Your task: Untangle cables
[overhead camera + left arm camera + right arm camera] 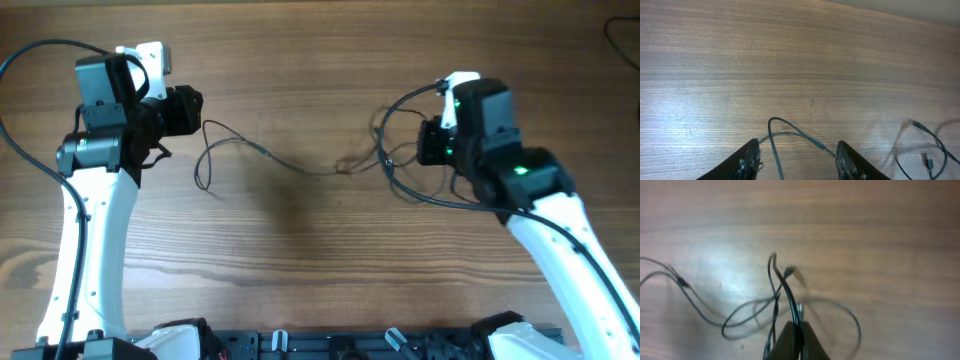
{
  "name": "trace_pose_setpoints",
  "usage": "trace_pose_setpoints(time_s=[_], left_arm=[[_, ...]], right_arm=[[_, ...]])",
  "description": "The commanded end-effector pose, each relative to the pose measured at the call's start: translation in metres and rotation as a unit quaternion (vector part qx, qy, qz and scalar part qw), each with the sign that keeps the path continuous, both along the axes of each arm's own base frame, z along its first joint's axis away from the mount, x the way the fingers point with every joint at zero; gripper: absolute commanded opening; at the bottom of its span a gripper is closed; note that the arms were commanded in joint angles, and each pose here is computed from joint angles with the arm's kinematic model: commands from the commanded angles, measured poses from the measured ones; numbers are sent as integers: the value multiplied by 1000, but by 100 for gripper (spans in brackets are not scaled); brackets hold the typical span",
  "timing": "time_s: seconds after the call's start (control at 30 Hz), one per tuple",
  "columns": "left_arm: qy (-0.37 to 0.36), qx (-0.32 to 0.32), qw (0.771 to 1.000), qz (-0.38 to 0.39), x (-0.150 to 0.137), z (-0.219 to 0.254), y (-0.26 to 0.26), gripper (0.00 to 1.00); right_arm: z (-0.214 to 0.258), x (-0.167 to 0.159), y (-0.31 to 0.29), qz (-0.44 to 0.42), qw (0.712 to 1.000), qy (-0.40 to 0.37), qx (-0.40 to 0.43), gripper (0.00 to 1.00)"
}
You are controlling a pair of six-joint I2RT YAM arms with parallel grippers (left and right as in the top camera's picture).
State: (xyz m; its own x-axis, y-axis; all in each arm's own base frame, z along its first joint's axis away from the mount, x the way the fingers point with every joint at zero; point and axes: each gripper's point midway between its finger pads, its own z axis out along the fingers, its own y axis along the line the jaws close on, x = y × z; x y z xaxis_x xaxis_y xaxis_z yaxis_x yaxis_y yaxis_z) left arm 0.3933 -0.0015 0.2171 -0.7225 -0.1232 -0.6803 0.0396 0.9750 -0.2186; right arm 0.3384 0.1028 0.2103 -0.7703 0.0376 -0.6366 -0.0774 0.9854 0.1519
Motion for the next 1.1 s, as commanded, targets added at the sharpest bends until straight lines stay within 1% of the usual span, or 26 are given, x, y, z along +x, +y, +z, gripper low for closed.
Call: trace_pose_setpoints(time_s=[0.0,0.1,0.23,0.27,0.43,0.5,0.6,0.63,0.67,0.77,0.87,0.9,0.93,1.0,1.07], left_arm=[[-10,-21,1000,-14,-2,10,-7,52],[0,-28,999,-19,-6,7,-10,54],[9,-45,998,-34,-11,5,-18,60],[10,-50,998,-39,-12,5,-20,64],[13,-70,996,-56,-15,6,-29,72],[13,-82,994,-67,-16,7,-34,75],[8,-105,989,-107,-21,12,-48,81],[0,-111,982,-150,-26,15,-59,83],[-9,-117,975,-186,-31,18,-68,87],[-39,-133,942,-305,-53,28,-100,94],[-47,-141,923,-355,-63,30,-119,96],[-43,-135,915,-379,-68,25,-128,96],[-41,-134,911,-387,-69,23,-133,96],[-34,-129,899,-417,-73,13,-147,97],[-23,-126,885,-448,-76,0,-163,100]], right_arm=[[48,6,-16,-39,998,-48,-20,4],[85,10,-35,-80,992,-86,-45,4],[131,19,-66,-148,974,-151,-86,4],[146,20,-76,-164,967,-168,-95,4],[195,17,-125,-231,945,-213,-95,4],[206,15,-138,-235,944,-218,-81,4],[199,18,-141,-205,956,-202,-53,4],[193,21,-136,-189,962,-191,-41,4],[185,25,-127,-164,970,-178,-32,4],[167,36,-91,-82,986,-145,25,4],[165,44,-75,-54,986,-144,57,4],[168,46,-75,-66,984,-147,72,4],[169,46,-74,-65,984,-149,74,4],[173,45,-64,-41,983,-151,94,4],[175,42,-51,-11,982,-147,118,4]])
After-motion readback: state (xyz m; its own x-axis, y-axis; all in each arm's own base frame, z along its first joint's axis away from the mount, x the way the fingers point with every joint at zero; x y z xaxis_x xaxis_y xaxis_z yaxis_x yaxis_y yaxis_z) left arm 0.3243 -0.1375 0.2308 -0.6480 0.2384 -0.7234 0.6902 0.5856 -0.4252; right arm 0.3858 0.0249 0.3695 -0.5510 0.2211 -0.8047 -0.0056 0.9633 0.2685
